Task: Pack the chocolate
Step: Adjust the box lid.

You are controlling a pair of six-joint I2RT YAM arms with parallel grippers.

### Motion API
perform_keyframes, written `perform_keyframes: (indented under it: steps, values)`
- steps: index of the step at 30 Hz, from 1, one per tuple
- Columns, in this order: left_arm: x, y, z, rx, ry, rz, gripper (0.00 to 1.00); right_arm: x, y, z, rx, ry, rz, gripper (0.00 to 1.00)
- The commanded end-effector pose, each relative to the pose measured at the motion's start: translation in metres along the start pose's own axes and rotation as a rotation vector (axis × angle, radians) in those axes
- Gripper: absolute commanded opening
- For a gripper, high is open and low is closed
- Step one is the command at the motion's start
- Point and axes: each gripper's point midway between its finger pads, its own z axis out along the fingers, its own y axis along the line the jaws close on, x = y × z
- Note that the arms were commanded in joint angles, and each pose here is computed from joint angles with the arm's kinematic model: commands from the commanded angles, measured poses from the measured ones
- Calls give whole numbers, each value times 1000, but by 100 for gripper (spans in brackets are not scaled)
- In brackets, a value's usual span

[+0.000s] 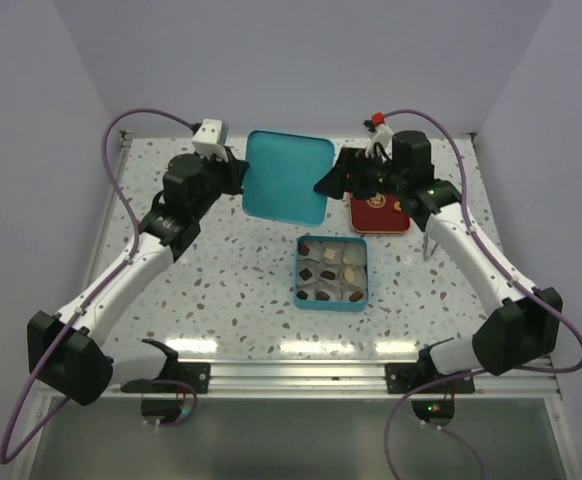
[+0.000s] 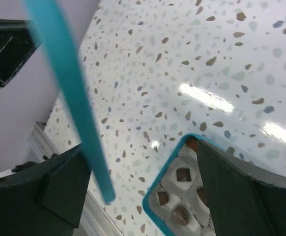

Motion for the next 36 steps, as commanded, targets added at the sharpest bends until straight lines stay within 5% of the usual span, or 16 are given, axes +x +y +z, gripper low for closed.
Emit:
perform_keyframes:
  steps: [1, 5, 8, 12, 17, 18, 19, 22, 25, 29, 36]
  values:
    - [-42, -36, -10, 133, -157, -41, 0, -23, 34, 11, -211, -62, 22, 88]
    - [-34, -45, -8, 148, -140, -20, 0, -32, 41, 15, -262, -95, 18, 84]
    - [-30, -48, -7, 163, -128, -16, 0, -30, 37, 18, -254, -92, -8, 54]
    - [-26, -48, -2, 155, -94, -12, 0, -20, 30, 16, -231, -71, -63, 35]
    - [-22, -53, 1, 179, -22, -6, 29, -2, 16, 9, -181, -25, -178, 11]
    - [-26, -58, 3, 195, -16, -5, 38, 3, 12, 9, -166, -17, -192, 8]
    - [-15, -58, 2, 211, 45, -5, 61, 3, 8, 6, -147, -25, -224, 3]
    - [-9, -59, 1, 233, 109, -21, 85, 11, -3, 4, -110, -36, -282, 0]
    - [-3, -56, -10, 268, 157, -74, 94, 10, -12, -2, -59, -67, -356, 0]
    - [-2, -38, -20, 357, 239, -270, 97, 8, -23, -9, -15, -114, -519, 0]
    - [20, -68, -26, 628, 417, -740, 100, 7, -16, -31, -28, -275, -761, 0]
